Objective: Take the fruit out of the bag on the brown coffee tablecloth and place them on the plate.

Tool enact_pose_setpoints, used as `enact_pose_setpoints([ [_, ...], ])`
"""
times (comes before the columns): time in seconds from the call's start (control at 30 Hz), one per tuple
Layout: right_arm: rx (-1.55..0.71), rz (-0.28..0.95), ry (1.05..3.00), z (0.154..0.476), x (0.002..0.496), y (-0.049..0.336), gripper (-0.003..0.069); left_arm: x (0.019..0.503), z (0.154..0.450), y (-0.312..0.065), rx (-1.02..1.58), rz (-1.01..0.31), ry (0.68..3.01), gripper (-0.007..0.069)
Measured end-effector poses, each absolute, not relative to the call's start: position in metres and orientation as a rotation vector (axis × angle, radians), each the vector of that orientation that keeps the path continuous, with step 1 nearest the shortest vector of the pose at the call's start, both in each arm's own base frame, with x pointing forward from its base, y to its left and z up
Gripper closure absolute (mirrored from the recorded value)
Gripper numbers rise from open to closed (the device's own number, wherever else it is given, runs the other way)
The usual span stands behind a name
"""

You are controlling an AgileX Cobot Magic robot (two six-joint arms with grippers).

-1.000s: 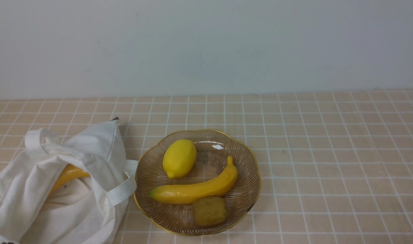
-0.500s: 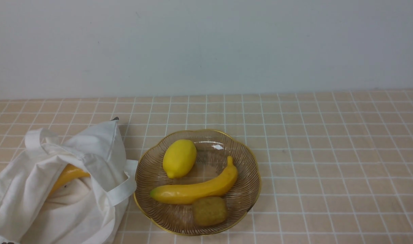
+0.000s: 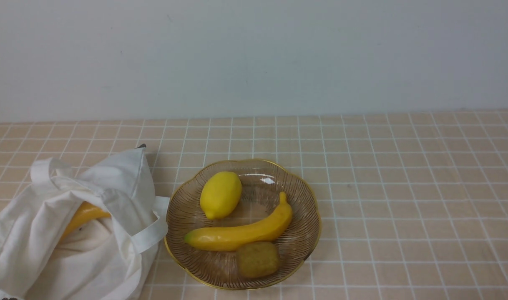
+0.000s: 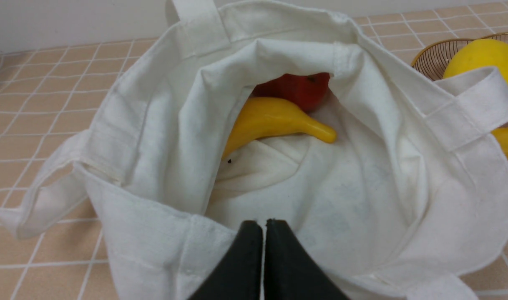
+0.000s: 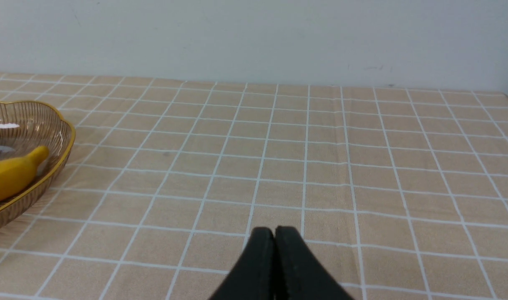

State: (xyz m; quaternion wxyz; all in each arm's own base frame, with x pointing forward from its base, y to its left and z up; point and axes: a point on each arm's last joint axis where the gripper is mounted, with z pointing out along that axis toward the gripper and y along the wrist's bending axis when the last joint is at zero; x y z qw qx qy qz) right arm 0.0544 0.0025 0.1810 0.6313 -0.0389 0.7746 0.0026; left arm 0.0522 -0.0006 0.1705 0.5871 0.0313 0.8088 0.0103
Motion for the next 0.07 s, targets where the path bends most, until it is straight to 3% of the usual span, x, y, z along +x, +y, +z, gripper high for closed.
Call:
enact_pose_setpoints([
  [0.07,-0.089,0.006,1.773,0.181,0.0544,0.0025,0.0673,0.0522,0.1705,-0.0006,0.073,0.024,1.885,0.0633],
])
